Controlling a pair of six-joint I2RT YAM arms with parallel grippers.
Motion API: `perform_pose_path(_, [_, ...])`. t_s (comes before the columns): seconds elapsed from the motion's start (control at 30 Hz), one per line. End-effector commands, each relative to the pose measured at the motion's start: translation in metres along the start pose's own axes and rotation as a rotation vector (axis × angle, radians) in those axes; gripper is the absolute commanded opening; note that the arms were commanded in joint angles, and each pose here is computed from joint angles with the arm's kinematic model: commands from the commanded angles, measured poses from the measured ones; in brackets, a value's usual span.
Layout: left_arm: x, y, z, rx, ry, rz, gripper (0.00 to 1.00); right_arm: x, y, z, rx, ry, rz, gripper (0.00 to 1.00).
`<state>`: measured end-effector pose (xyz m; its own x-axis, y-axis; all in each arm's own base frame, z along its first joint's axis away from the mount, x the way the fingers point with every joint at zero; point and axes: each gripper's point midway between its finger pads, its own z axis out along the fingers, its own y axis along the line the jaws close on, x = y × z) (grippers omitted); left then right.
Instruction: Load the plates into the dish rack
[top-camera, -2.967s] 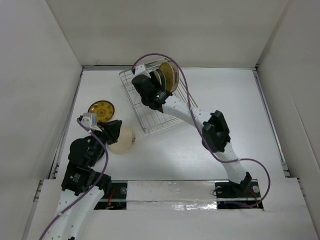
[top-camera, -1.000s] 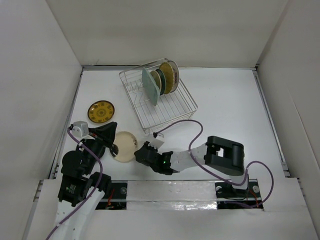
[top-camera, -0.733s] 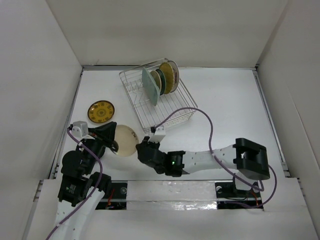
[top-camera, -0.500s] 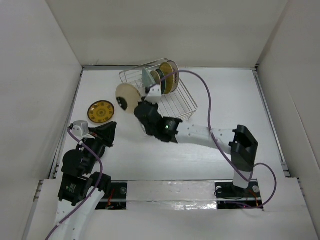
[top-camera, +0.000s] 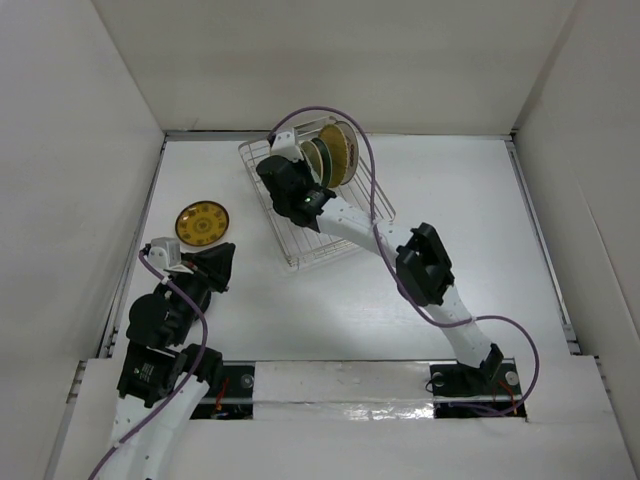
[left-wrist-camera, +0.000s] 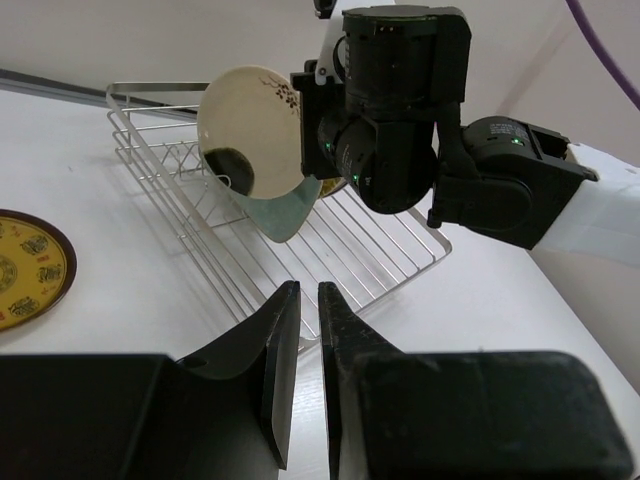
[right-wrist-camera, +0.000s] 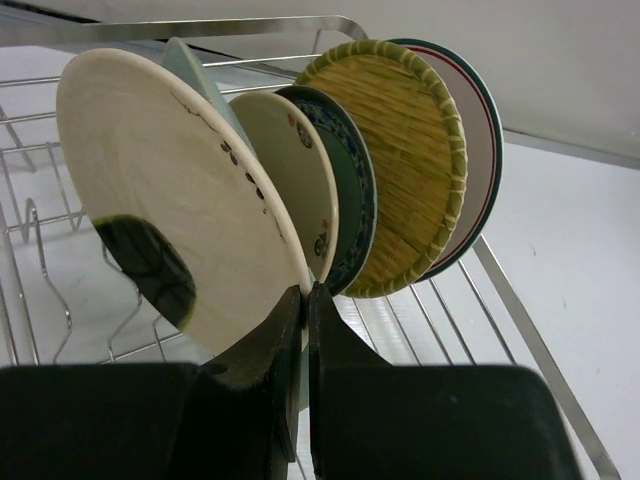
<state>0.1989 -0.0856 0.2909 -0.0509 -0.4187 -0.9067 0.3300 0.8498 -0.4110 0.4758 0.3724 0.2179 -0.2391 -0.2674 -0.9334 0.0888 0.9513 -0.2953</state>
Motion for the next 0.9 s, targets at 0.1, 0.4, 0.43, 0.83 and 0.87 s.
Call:
perform_pose_path(0.1, [-0.011, -0.005, 0.001, 0.010, -0.031, -0.007, 0.11, -0.024, -0.011, -0.001, 0.087, -0.033, -0.096, 0.00])
perform_pose_path(0.4, [-0.009, -0.003, 0.002, 0.000, -0.024, -0.010, 0.11, -0.066, -0.030, -0.007, 0.220, -0.128, -0.085, 0.00])
perform_pose_path(0.43, [-0.010, -0.003, 0.002, -0.001, -0.026, -0.010, 0.11, -0.061, -0.027, -0.005, 0.231, -0.120, -0.120, 0.00])
perform_pose_path(0.83, [-0.010, -0.004, 0.000, 0.000, -0.025, -0.014, 0.11, -0.041, 0.005, 0.005, 0.180, -0.120, -0.133, 0.00])
perform_pose_path(0.87, [-0.011, -0.005, 0.000, 0.002, -0.028, -0.014, 0.11, -0.037, 0.008, 0.007, 0.179, -0.116, -0.141, 0.00])
